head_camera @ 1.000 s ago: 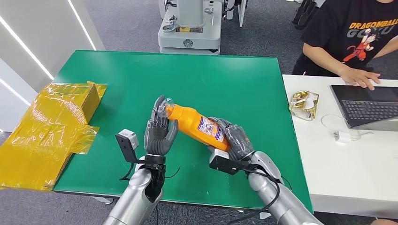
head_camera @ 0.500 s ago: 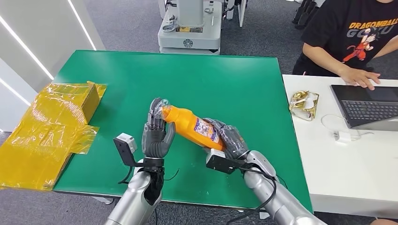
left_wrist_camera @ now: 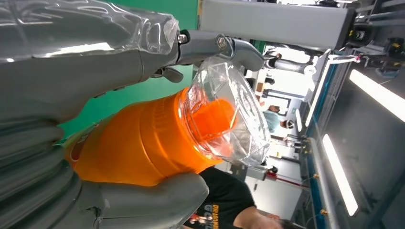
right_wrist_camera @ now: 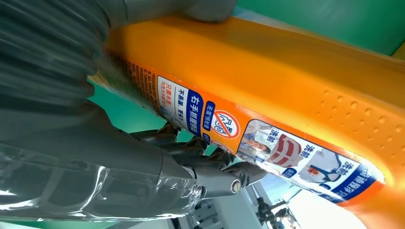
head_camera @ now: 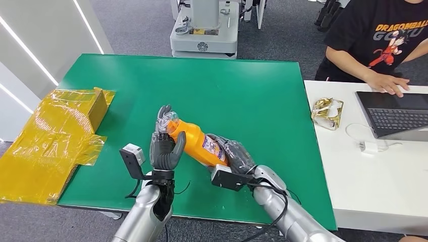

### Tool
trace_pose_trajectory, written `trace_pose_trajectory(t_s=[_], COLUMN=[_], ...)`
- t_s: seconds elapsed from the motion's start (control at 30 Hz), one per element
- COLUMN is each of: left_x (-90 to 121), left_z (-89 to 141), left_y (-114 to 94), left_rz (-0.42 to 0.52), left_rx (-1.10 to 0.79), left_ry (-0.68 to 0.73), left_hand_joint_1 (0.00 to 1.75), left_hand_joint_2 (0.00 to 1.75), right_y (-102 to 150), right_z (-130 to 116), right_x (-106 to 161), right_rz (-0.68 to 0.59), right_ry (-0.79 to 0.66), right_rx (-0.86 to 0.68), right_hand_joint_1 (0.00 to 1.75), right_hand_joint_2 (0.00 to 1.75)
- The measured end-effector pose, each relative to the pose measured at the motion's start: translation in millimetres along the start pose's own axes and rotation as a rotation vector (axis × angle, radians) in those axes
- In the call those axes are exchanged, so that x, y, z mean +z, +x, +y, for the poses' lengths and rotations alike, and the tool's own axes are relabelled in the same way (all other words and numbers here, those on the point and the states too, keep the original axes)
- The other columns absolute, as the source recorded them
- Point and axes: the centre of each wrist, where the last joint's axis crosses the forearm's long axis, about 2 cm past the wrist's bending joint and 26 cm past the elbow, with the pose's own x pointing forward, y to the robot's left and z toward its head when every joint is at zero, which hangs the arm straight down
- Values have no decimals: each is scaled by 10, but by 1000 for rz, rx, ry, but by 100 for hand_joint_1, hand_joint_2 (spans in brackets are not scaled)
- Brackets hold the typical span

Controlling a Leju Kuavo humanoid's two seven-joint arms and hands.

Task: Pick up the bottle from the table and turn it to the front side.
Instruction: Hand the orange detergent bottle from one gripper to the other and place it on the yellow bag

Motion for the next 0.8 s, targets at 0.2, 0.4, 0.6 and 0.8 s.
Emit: trace_pose_trajectory(t_s=[0.2, 0.4, 0.6, 0.8], left_x=[38, 91, 115, 115], left_z=[15, 9, 11, 13], left_y=[2, -7, -13, -13], left_rz=[5, 18, 23, 26], left_rx=[9, 13, 8, 2], left_ry=[2, -1, -3, -7], left_hand_joint_1=[0, 0, 45, 175], left_hand_joint_2=[175, 175, 175, 175], right_y=[25, 51, 55, 63], right_z=[52, 72, 71, 69], right_x=[-20, -45, -54, -65], right_rz=[-1, -13, -15, -15], right_ry=[41, 69, 89, 98], right_rx=[-2, 9, 15, 24], right_hand_joint_1=[175, 175, 175, 175], right_hand_joint_2=[175, 175, 175, 175])
